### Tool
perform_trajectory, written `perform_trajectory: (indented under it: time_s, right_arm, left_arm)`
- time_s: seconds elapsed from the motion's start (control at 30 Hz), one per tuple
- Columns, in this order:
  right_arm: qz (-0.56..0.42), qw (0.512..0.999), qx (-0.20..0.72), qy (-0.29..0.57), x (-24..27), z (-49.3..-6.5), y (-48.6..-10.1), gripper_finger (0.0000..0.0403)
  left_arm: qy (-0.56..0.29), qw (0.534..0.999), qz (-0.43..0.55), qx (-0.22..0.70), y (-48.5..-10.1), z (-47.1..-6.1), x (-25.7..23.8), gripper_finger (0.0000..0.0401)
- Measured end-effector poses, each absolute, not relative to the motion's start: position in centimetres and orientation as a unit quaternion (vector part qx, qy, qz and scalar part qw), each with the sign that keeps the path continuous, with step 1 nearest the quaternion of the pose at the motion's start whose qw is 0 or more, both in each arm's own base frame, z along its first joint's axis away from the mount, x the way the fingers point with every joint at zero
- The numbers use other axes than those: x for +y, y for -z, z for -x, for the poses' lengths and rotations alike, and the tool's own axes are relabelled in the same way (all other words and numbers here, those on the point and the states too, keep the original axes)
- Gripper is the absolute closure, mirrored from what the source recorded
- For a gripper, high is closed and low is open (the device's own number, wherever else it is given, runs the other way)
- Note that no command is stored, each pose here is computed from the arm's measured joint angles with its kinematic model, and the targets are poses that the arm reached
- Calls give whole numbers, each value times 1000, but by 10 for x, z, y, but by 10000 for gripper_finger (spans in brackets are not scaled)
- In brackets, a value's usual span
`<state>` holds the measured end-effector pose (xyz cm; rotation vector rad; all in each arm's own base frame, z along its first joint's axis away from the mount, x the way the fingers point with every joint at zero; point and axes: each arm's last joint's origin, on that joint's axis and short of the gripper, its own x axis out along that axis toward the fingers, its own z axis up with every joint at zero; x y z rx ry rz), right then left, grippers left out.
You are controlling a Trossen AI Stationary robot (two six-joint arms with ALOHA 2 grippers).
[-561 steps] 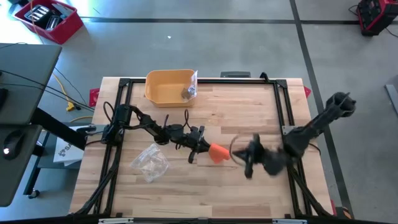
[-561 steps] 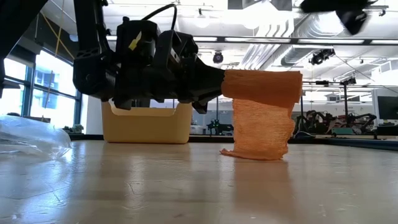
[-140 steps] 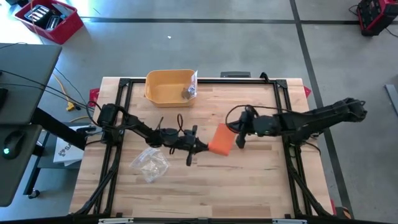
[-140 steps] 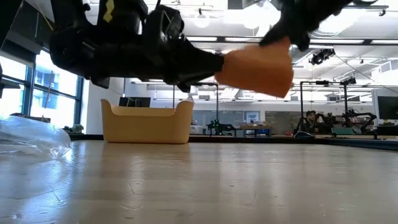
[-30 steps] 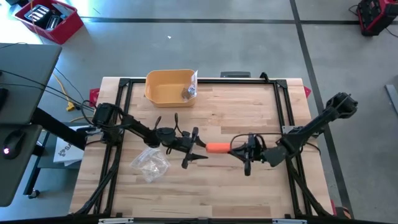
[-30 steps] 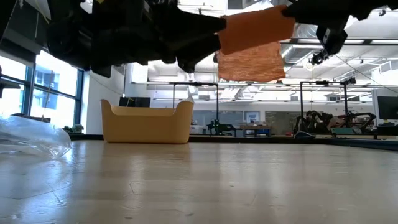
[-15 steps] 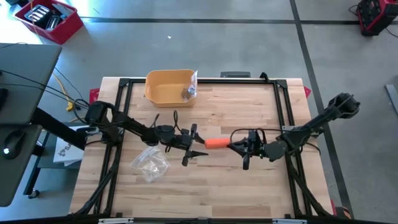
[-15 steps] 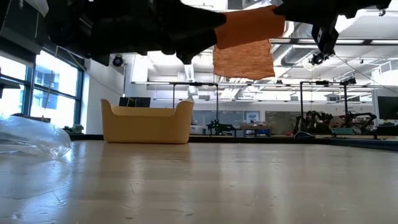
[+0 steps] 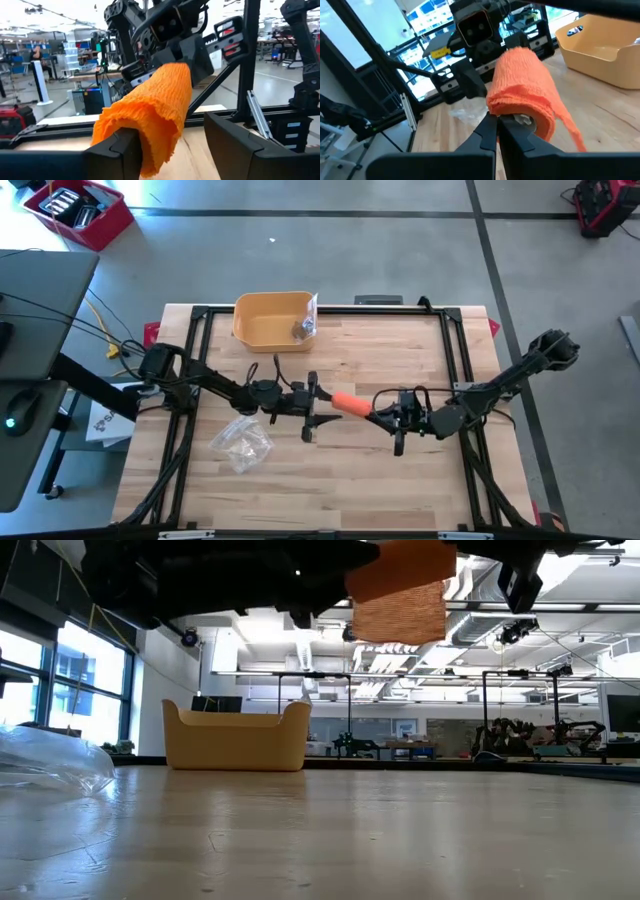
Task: Roll bandage
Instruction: Roll the orange bandage
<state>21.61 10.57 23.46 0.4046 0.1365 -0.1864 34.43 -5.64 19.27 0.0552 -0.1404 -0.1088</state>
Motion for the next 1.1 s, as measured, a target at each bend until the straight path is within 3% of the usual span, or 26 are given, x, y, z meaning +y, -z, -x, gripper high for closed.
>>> perform_trajectory:
  time_s: [0.13,0.47,0.57,0.73,0.83,0.93,1.1]
  right_arm:
    - [-194,974,69,91,106,-216,-234,402]
    - [-189,976,78,76,107,-215,-234,402]
    - [-184,977,91,57,108,-209,-237,385]
    - [-180,975,131,24,108,-191,-241,322]
    - [-162,973,165,10,111,-184,-237,293]
    - [-129,971,200,9,117,-186,-223,281]
    - [-33,976,216,-8,137,-207,-201,279]
  left_arm:
    - [64,995,-32,-76,-194,-344,-58,249]
    - [98,991,-34,-79,-195,-343,-62,386]
    - [100,992,8,-78,-196,-343,-60,385]
    - [122,984,97,-85,-205,-342,-57,384]
    - [141,976,161,-34,-197,-345,-50,387]
    - [115,973,199,16,-183,-347,-45,387]
    - [84,965,250,4,-182,-349,-33,387]
